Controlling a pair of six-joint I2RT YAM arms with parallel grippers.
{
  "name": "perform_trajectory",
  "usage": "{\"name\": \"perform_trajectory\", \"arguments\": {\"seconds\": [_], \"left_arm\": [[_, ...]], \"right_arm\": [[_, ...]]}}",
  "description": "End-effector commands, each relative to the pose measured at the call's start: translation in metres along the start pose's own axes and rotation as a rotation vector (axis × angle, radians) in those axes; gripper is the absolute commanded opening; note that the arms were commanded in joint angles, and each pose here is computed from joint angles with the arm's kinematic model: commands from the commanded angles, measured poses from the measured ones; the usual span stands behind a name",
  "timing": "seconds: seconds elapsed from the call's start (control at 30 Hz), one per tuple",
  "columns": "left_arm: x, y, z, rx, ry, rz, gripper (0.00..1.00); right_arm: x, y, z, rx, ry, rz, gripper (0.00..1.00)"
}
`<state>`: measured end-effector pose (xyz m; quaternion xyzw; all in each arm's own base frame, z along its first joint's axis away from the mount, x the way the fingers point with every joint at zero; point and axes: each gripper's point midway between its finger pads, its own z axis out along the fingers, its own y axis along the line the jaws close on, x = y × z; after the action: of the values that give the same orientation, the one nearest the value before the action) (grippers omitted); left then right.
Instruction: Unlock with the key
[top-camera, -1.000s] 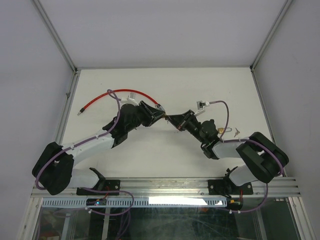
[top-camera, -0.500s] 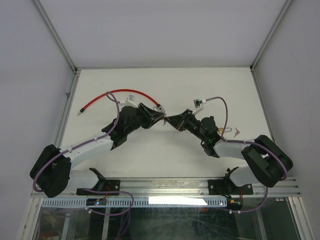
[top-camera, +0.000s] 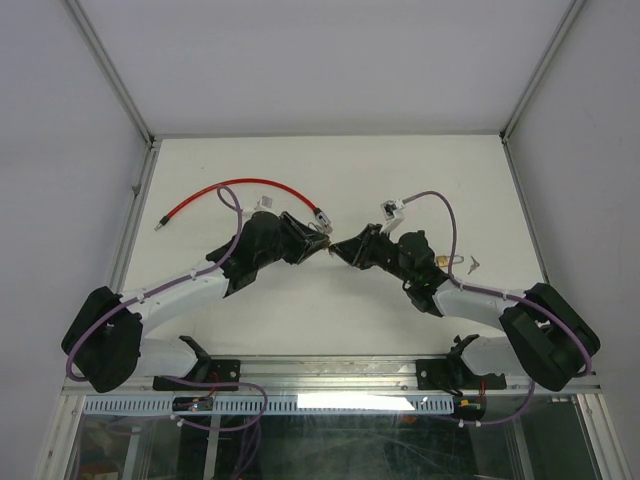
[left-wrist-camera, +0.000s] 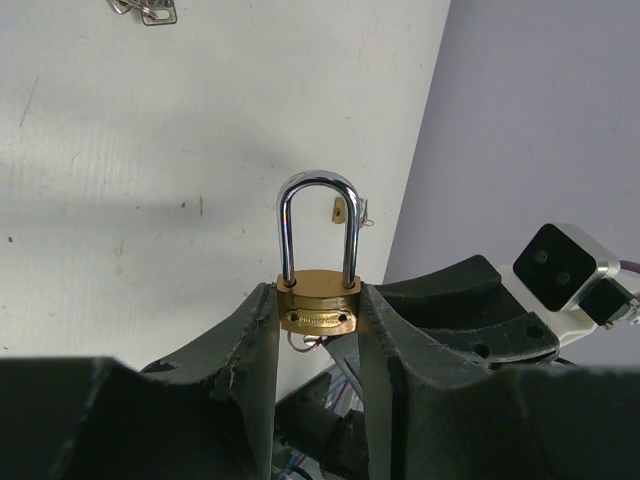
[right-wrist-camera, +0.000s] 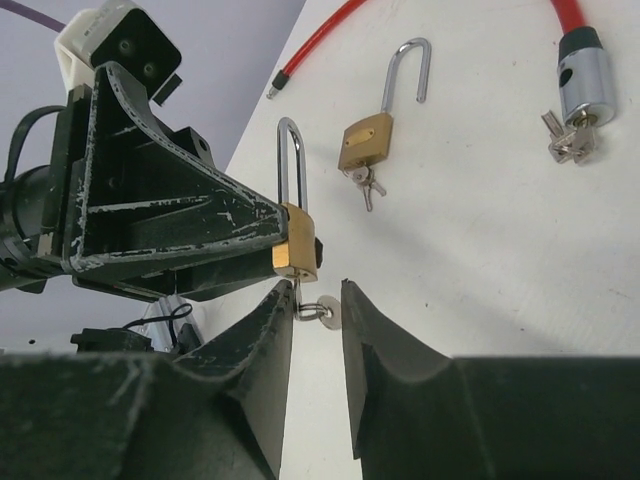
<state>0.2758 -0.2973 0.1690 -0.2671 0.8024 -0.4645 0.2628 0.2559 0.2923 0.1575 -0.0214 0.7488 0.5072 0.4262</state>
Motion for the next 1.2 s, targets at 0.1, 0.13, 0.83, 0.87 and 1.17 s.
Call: {"name": "perform_trajectory", "arguments": {"seconds": [0.1, 0.13, 0.83, 0.87, 1.17], "left_arm": [[-0.01, -0.032, -0.001, 0.066, -0.035, -0.025, 0.0], [-0.01, -0.032, -0.001, 0.063, -0.036, -0.025, 0.0], [-0.009, -0.027, -0.001, 0.039, -0.031, -0.026, 0.0], [-0.009, -0.026, 0.0, 0.035, -0.03, -0.026, 0.0], [-0.007, -0.028, -0.002, 0.034, -0.02, -0.024, 0.0]], "right_arm": [[-0.003, 0.015, 0.001, -0.031, -0.001, -0.045, 0.28], [0.001, 0.017, 0.0, -0.049, 0.018, -0.101, 0.34], [-0.013, 0.033, -0.002, -0.062, -0.033, -0.197, 0.32], [-0.013, 0.033, -0.003, -0.06, -0.036, -0.201, 0.32], [-0.014, 0.034, 0.008, -0.054, -0.032, -0.222, 0.25]]}}
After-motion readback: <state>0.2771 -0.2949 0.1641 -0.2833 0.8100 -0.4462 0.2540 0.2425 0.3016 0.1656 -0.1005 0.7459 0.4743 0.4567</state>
